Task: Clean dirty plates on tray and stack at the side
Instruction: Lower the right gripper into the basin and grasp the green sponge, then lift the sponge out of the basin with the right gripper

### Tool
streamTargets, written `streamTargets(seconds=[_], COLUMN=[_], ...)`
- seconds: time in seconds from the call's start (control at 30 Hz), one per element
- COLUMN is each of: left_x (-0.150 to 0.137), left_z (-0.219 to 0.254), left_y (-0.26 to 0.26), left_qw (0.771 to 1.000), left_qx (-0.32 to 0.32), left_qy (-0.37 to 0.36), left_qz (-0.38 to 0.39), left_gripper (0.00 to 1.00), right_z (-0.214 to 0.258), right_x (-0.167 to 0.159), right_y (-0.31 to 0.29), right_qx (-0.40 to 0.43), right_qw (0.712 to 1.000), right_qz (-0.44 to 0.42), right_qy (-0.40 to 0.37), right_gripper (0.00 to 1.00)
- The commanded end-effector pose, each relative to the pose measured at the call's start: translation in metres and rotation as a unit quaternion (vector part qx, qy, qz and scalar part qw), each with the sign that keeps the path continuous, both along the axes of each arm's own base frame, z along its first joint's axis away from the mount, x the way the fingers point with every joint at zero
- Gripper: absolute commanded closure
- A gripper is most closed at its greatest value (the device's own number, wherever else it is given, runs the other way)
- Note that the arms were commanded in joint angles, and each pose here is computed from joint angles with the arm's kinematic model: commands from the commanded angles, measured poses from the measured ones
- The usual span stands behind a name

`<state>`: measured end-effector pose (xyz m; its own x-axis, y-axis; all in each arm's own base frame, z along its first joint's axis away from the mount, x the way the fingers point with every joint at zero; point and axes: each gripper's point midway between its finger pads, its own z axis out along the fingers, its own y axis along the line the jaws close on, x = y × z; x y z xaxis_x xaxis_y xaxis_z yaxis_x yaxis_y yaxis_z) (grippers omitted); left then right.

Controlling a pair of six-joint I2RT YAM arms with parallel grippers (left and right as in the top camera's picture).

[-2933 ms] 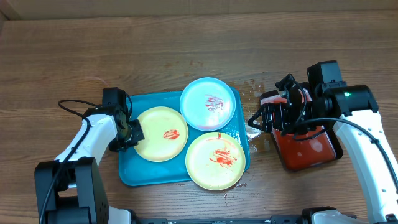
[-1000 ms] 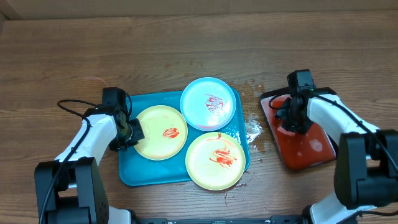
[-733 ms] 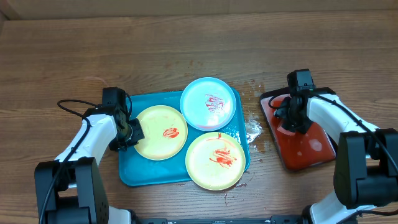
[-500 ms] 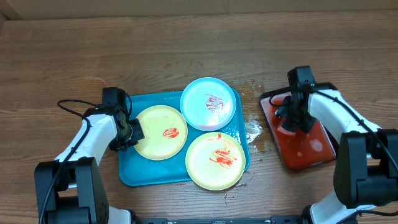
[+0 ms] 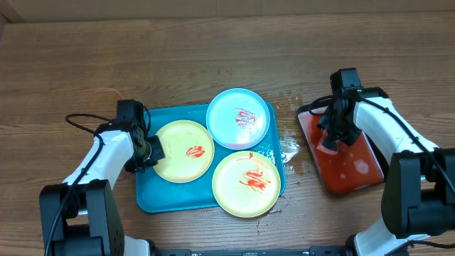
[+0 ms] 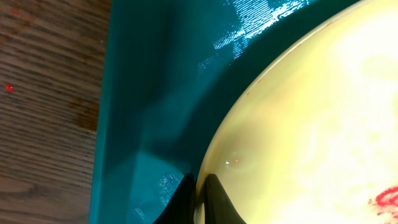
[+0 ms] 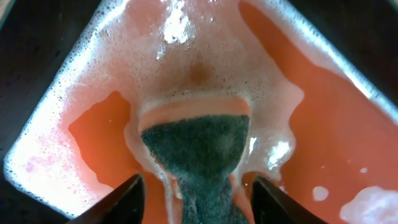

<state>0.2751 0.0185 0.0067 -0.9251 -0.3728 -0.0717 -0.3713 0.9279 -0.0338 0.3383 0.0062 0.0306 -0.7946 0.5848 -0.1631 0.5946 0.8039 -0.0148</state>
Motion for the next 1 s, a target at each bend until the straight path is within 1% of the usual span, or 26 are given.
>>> streamTargets(seconds=[0.0, 0.2, 0.27, 0.4, 0.5, 0.6, 0.63, 0.67, 0.7, 0.97], left_x=[-0.0038, -0.0038, -0.0038, -0.0043, -0.0043, -0.0043, -0.0043, -0.0042, -0.0042, -0.0042], left_z=[-0.0048, -0.0048, -0.0048, -0.0048, -0.0048, -0.0048, -0.0048, -0.0048, -0.0048, -0.0048], left_y=[0.007, 0.007, 0.007, 0.007, 0.007, 0.007, 0.007, 0.007, 0.007, 0.007], left_qw=[1.0, 1.0, 1.0, 1.0, 1.0, 1.0, 1.0, 1.0, 1.0, 1.0], left_qx=[0.017, 0.017, 0.017, 0.017, 0.017, 0.017, 0.017, 0.017, 0.017, 0.017], left_qy=[0.01, 0.01, 0.01, 0.011, 0.011, 0.011, 0.011, 0.011, 0.01, 0.01], left_qz=[0.007, 0.007, 0.007, 0.007, 0.007, 0.007, 0.007, 0.007, 0.007, 0.007], left_gripper=[0.96, 0.96, 0.96, 0.96, 0.96, 0.95, 0.96, 0.96, 0.96, 0.96], right_z=[-0.0021, -0.0061, -0.0062, -0.0062, -0.0061, -0.006, -0.006, -0.006, -0.0061, -0.002], right_x=[-0.0022, -0.0058, -0.0057, -0.0055, -0.0046, -0.0042, -0.0042, -0.0044, -0.0047, -0.0004], right_y=[-0.0004, 0.0031, 0.0041, 0.004, 0.004, 0.004, 0.004, 0.004, 0.0039, 0.0002], right_qx=[0.008, 0.018, 0.021, 0.022, 0.022, 0.022, 0.022, 0.022, 0.022, 0.006], right_qw=[1.0, 1.0, 1.0, 0.999, 0.999, 0.999, 0.999, 0.999, 0.999, 1.0], right_qz=[-0.013, -0.015, -0.017, -0.023, -0.023, -0.023, -0.023, -0.023, -0.023, 0.011], right_qy=[-0.003, 0.002, 0.002, 0.0, -0.001, -0.002, -0.002, -0.002, -0.001, -0.007], right_gripper=[0.48, 0.55, 0.56, 0.73, 0.78, 0.81, 0.85, 0.93, 0.96, 0.96])
